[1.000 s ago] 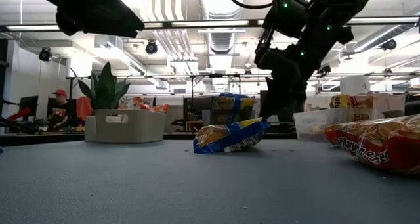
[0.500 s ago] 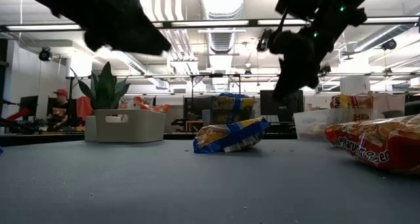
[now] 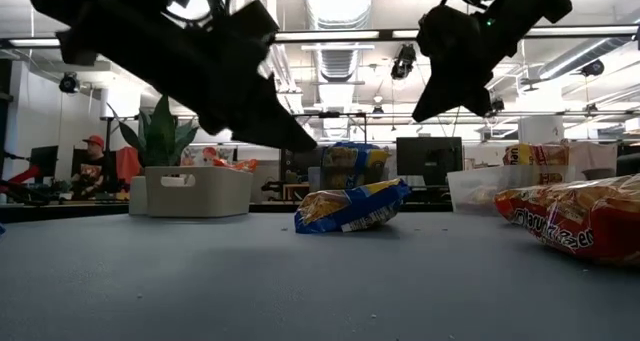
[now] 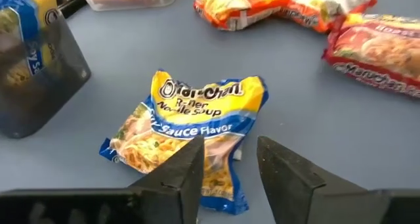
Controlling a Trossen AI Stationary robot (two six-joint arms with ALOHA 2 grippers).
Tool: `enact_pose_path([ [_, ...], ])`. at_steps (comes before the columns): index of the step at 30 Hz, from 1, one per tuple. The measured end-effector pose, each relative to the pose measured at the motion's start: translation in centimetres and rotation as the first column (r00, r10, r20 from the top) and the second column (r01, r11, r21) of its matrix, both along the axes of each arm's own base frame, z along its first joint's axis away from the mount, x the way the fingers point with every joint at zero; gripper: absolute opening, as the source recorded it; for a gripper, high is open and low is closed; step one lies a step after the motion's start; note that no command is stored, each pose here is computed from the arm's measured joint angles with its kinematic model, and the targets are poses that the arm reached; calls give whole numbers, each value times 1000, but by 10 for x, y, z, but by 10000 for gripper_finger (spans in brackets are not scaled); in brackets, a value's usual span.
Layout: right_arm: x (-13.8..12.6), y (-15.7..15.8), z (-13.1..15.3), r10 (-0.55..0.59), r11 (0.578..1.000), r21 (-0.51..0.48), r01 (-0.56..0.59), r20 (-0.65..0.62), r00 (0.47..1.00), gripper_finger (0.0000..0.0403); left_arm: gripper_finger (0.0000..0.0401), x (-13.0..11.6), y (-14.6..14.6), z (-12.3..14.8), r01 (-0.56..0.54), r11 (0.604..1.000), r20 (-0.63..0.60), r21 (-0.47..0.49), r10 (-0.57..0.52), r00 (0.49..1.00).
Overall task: Sort Maruchan noodles
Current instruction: Put the blue noodle pack into the black bin
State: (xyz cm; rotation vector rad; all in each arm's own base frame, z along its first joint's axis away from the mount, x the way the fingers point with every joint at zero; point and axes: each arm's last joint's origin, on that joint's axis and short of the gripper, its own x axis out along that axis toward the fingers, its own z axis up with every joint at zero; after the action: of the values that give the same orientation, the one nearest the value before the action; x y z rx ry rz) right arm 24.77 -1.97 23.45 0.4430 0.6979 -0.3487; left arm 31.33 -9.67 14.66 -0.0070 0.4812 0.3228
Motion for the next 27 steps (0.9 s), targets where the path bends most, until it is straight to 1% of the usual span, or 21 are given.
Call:
enact_pose_path([
  [3, 0, 1, -2, -17, 998, 54, 17, -8, 1000, 11, 97, 2, 3, -5, 1, 1000, -15, 20, 0, 1000],
  [5, -1, 2, -4, -28, 993, 113, 32, -30, 999, 18, 76, 3, 5, -7, -4, 1000, -22, 25, 5, 1000],
  [7, -2, 2, -7, -43, 989, 142, 51, -60, 997, 33, 53, 4, 6, -10, -3, 1000, -33, 23, 4, 999],
  [11, -4, 2, -9, -51, 987, 151, 63, -85, 995, 80, 9, 7, 10, -17, 7, 1000, -45, -2, -7, 999],
  [13, -3, 2, -10, -54, 986, 154, 65, -80, 995, 108, 4, 9, 11, -19, 4, 1000, -34, -8, -5, 999],
  [15, -3, 2, -10, -62, 984, 161, 75, -81, 995, 137, 7, 11, 11, -20, 7, 1000, -21, -6, -7, 1000],
  [19, -2, 2, -10, -73, 982, 171, 86, -79, 994, 184, 3, 16, 10, -27, 11, 1000, 11, -10, -11, 1000],
  [22, -1, 2, -13, -81, 979, 178, 96, -92, 992, 208, 1, 18, 10, -32, 17, 1000, 23, -17, -16, 1000],
  [27, 2, 2, -27, -99, 973, 194, 121, -119, 988, 237, 1, 20, 9, -40, 20, 1000, 28, -15, -20, 999],
])
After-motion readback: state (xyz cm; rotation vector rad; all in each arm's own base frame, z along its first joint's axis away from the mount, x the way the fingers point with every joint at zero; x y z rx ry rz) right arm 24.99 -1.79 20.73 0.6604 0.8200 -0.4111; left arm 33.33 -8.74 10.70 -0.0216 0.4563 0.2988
